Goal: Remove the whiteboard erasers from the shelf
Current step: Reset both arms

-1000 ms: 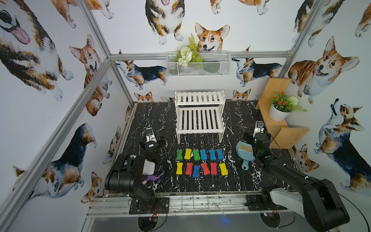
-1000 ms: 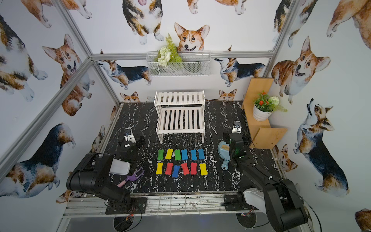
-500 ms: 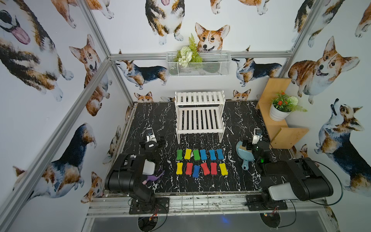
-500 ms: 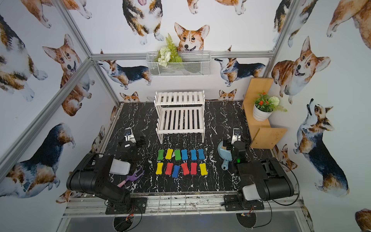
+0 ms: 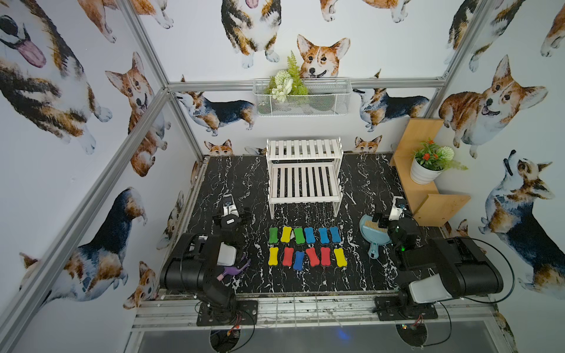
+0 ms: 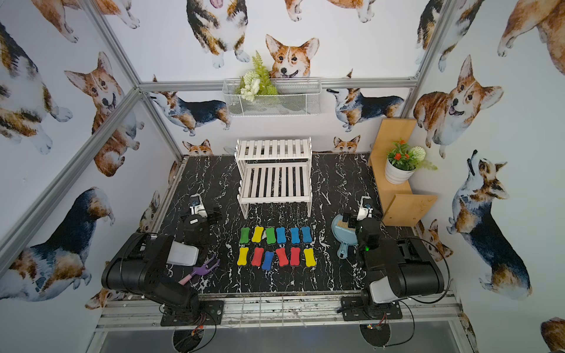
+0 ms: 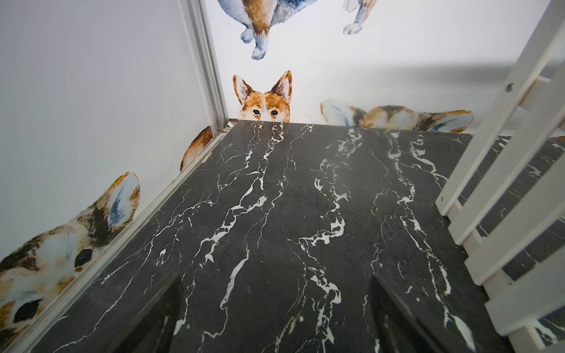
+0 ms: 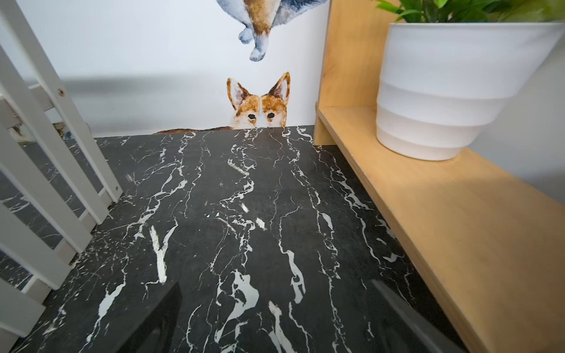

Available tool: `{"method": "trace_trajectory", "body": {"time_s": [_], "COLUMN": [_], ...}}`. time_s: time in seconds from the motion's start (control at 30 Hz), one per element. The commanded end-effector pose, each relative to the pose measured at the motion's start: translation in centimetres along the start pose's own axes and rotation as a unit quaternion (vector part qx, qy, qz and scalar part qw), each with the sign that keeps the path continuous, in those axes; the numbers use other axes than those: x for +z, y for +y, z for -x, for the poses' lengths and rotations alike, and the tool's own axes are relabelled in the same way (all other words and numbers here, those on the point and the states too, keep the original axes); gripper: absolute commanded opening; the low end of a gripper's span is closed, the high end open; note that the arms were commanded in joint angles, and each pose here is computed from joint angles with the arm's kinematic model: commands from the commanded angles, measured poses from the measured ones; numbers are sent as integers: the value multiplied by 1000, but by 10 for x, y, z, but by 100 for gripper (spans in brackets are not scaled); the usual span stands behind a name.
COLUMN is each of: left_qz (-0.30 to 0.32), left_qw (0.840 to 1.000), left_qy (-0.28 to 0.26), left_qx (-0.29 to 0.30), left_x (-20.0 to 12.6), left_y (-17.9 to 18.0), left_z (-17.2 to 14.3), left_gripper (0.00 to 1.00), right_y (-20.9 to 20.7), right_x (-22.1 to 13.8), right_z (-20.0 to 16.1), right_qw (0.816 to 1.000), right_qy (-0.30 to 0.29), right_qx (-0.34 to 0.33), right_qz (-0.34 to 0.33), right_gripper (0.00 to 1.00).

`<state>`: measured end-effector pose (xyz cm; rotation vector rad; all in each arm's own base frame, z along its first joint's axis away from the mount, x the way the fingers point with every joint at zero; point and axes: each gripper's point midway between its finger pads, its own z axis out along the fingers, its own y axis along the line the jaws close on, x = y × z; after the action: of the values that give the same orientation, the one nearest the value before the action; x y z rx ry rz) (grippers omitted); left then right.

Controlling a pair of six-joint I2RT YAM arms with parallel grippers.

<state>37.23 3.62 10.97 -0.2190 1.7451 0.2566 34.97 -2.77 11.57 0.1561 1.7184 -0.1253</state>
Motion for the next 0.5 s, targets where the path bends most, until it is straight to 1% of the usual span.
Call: {"method": "trace_trajectory", "body": {"time_s": [0.0,0.07,0.13,0.23,0.47], "left_qz": [1,0,0,1,0], "left_qw": [1000,1000,1000,1000,1000], "left_qy": [-13,-13,-13,-14,-14], "left_qx": [-2,-2,-2,-2,-1], "left_x": [1,0,0,0,0], "left_y": [0,0,0,0,-1], "left_z": [7,7,7,7,7], "left_gripper": [100,100,100,100,100], "right_y": [2,3,2,2,2], "right_x": [-1,0,-3,-2,-2], "right_z": [11,8,12,9,10], "right_qw": [1000,1000,1000,1000,1000], "right_qy": [-25,-11,-28,-15,-21], "right_qx": [12,11,13,11,12], "right_qz": [8,7,7,7,6], "right_gripper": [100,100,100,100,100]}}
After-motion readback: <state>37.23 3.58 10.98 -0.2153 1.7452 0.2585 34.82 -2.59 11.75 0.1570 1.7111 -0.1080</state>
